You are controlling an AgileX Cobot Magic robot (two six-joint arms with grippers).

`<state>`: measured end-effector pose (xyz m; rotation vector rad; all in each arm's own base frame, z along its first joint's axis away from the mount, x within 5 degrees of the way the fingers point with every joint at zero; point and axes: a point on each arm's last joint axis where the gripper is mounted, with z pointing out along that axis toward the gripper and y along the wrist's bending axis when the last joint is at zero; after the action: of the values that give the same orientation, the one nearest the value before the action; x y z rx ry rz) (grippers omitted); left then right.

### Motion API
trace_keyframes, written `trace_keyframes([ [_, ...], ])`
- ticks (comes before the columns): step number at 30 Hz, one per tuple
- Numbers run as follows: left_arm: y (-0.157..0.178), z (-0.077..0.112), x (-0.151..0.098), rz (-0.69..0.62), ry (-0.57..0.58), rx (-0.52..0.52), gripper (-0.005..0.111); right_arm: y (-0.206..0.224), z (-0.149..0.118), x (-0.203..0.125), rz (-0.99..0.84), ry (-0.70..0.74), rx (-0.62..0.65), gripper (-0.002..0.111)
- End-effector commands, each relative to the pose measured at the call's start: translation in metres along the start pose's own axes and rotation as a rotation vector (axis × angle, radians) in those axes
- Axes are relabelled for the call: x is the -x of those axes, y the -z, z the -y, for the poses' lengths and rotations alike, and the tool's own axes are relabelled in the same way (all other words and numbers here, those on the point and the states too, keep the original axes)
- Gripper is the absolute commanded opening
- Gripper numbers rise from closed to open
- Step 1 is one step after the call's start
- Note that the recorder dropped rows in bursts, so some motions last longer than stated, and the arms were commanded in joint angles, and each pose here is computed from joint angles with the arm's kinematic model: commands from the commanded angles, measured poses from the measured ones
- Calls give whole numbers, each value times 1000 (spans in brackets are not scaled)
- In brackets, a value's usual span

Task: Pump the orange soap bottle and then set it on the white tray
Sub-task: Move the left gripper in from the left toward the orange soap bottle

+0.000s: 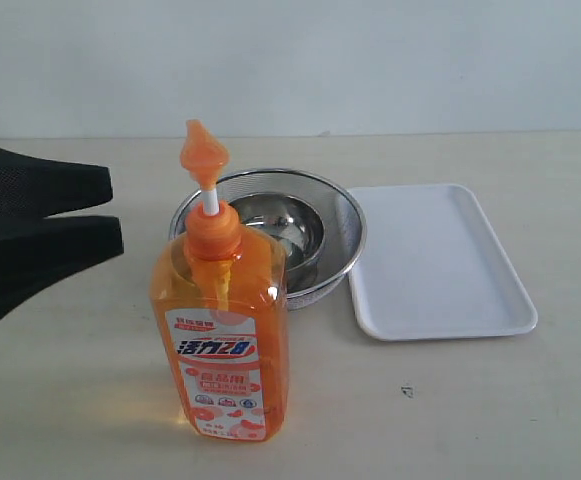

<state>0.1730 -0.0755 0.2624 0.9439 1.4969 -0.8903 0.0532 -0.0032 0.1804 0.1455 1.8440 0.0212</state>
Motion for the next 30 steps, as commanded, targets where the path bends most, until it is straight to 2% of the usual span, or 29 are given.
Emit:
trace_keyframes([
  [1,-7,-8,-19,-59,77,-43,73,0,0,1,13,10,-3,1],
  [7,-15,-21,-47,-135,203,-81,75,0,0,1,13,10,-3,1],
  [11,-18,-26,-53,-142,237,-81,87,0,0,1,13,10,-3,1],
  [23,-20,-37,-41,-134,182,-58,90,0,0,1,15,10,-3,1],
  [30,-36,-32,-28,-120,120,-134,90,0,0,1,15,10,-3,1],
])
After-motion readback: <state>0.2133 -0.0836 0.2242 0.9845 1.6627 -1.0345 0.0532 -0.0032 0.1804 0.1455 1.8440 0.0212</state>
